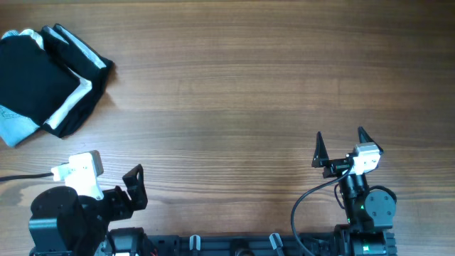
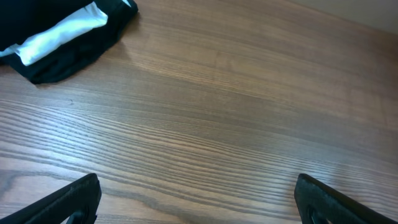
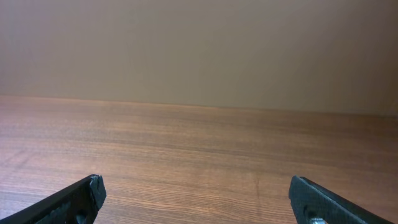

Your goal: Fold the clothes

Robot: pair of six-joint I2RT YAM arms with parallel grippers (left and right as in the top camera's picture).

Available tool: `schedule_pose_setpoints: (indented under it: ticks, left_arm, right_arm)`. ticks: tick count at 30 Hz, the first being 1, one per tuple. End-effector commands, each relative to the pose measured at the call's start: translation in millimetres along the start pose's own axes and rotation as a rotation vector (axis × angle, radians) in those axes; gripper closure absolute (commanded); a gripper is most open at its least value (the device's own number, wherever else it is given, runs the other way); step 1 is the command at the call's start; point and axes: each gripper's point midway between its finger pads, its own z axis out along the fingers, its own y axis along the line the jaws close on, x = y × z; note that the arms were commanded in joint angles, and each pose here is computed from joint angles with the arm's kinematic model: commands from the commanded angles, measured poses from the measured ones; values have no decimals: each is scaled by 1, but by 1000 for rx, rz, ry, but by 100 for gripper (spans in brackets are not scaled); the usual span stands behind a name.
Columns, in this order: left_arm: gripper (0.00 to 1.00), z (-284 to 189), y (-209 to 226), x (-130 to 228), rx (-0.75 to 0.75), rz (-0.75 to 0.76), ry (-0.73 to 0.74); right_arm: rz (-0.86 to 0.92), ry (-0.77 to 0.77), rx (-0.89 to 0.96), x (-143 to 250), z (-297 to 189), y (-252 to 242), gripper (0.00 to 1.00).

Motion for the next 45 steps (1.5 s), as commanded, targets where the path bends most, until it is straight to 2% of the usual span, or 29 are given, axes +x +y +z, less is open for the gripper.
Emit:
schedule_pose_setpoints:
  ticks: [1, 21, 24, 30, 35, 38, 40, 43, 45]
  left_arm:
    - [0, 0, -1, 0, 7, -11, -1]
    - [0, 4, 0, 4, 10, -11, 1]
    - [0, 25, -2, -10, 41, 1, -133]
    - [0, 86, 0, -7, 131, 32, -391]
    - [0, 94, -4, -26, 196, 66, -677]
    - [0, 97, -1, -29, 199, 77, -790]
    - [0, 110, 5, -20, 184, 70, -784]
    - [0, 135, 14, 7, 148, 55, -630]
    - [0, 138, 14, 11, 149, 52, -610]
  right_arm:
    - [-4, -11, 22, -2, -1, -4, 0]
    - [-4, -11, 22, -2, -1, -4, 0]
    - [-4, -11, 22, -2, -1, -4, 0]
    - [-4, -11, 22, -2, -1, -4, 0]
    - [-4, -11, 22, -2, -1, -4, 0]
    - [-4, -11, 22, -2, -1, -4, 0]
    - [-4, -11, 22, -2, -1, -4, 0]
    - [-4, -11, 22, -2, -1, -4, 0]
    - [-4, -11, 22, -2, -1, -4, 0]
